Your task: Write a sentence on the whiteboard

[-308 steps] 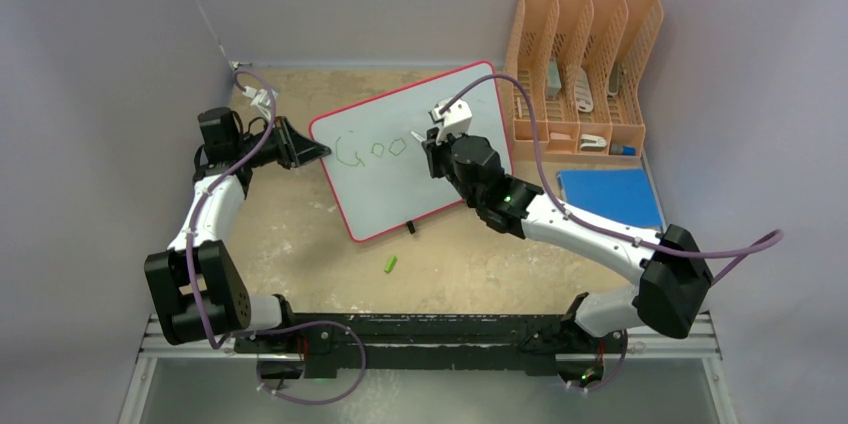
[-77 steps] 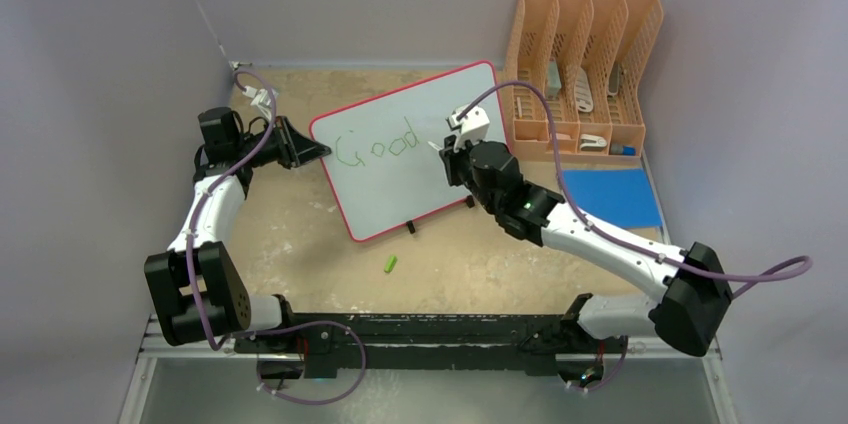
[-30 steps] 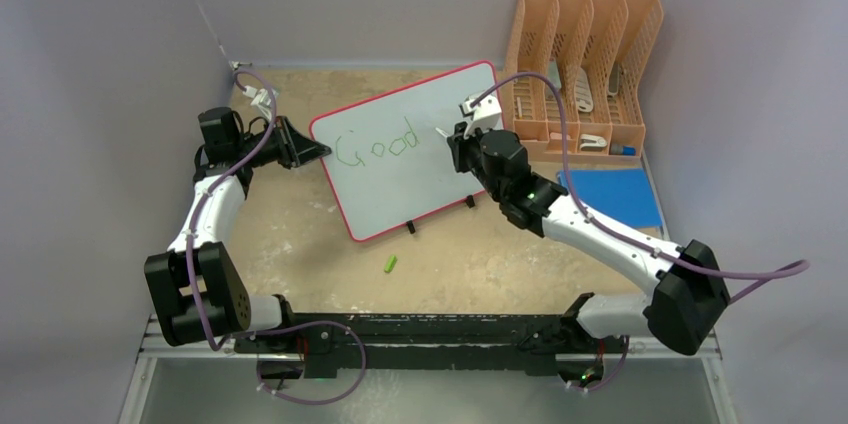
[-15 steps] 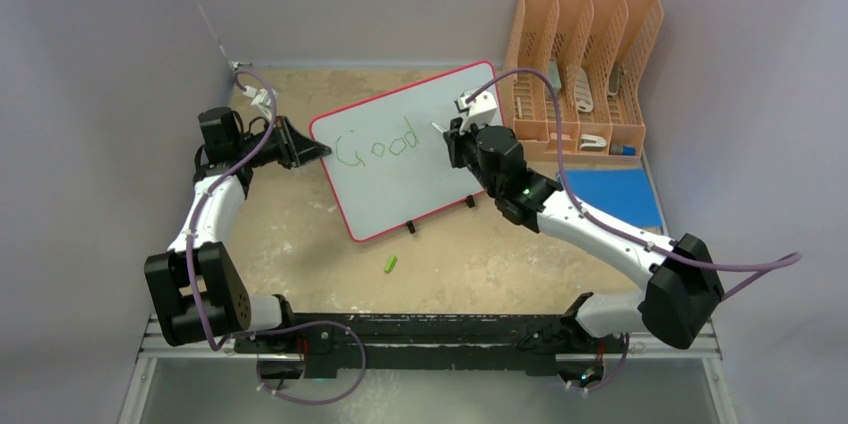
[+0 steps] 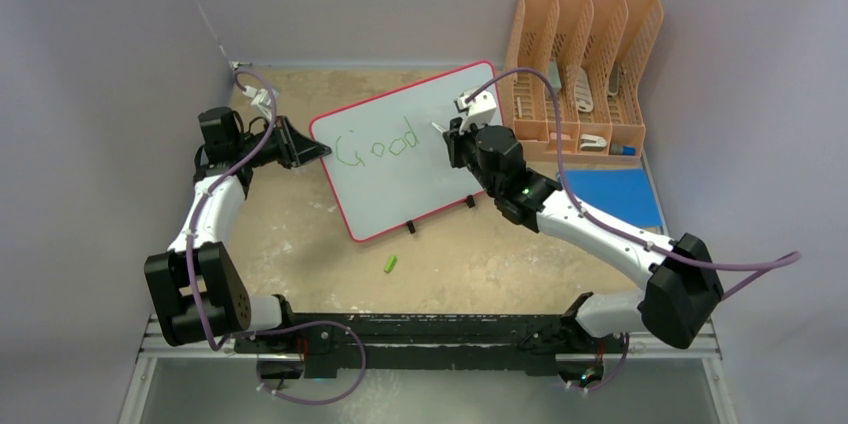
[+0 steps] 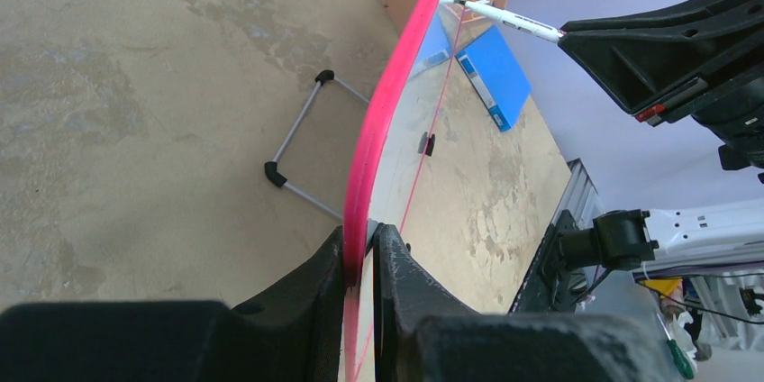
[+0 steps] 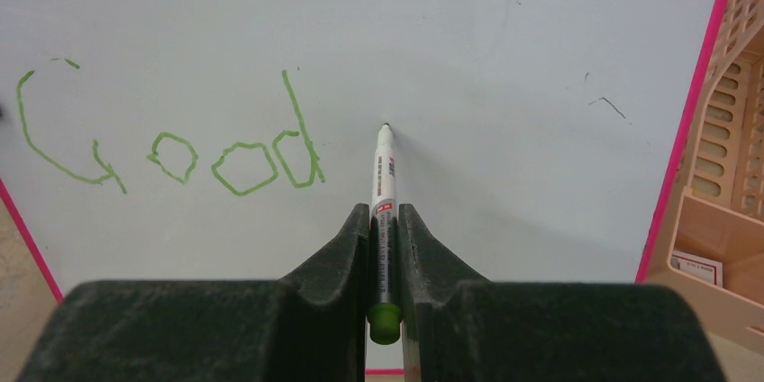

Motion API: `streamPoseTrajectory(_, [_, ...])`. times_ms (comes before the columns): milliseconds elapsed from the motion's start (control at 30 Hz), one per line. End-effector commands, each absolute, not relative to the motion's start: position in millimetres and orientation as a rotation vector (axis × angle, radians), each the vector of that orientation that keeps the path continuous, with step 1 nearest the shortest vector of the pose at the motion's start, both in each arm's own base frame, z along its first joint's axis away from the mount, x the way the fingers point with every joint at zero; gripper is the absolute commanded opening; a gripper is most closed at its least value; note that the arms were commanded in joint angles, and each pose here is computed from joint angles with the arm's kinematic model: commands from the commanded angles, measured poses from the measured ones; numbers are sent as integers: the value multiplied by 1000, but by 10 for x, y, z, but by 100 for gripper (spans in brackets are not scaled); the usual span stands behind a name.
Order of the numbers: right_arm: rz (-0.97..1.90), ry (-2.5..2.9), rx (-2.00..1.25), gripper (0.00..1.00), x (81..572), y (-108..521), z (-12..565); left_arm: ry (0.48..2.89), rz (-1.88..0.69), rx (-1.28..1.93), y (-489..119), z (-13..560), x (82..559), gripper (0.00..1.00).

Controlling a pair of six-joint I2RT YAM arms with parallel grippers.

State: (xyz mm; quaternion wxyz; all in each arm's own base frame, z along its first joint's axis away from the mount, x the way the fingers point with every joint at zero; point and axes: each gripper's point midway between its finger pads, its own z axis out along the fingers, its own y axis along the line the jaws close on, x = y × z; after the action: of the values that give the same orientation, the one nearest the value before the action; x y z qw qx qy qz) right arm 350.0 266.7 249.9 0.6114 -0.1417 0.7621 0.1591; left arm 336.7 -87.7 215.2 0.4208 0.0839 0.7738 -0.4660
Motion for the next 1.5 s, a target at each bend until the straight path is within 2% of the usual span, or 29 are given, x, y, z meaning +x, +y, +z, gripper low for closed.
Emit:
streamPoseTrajectory(0, [380,1745,-301,0,3470,2623,2611,1956,-1139,227,-925,2120,3377,0])
streamPoseTrajectory(567, [362,1790,-274,0,3375,2497,2465,1959,-1142,225,-928,2113,3371,0])
streamPoseTrajectory(1467, [331,1727,-274,0,3552,2576,2702,1958,-1140,227,-926,2118,3371,0])
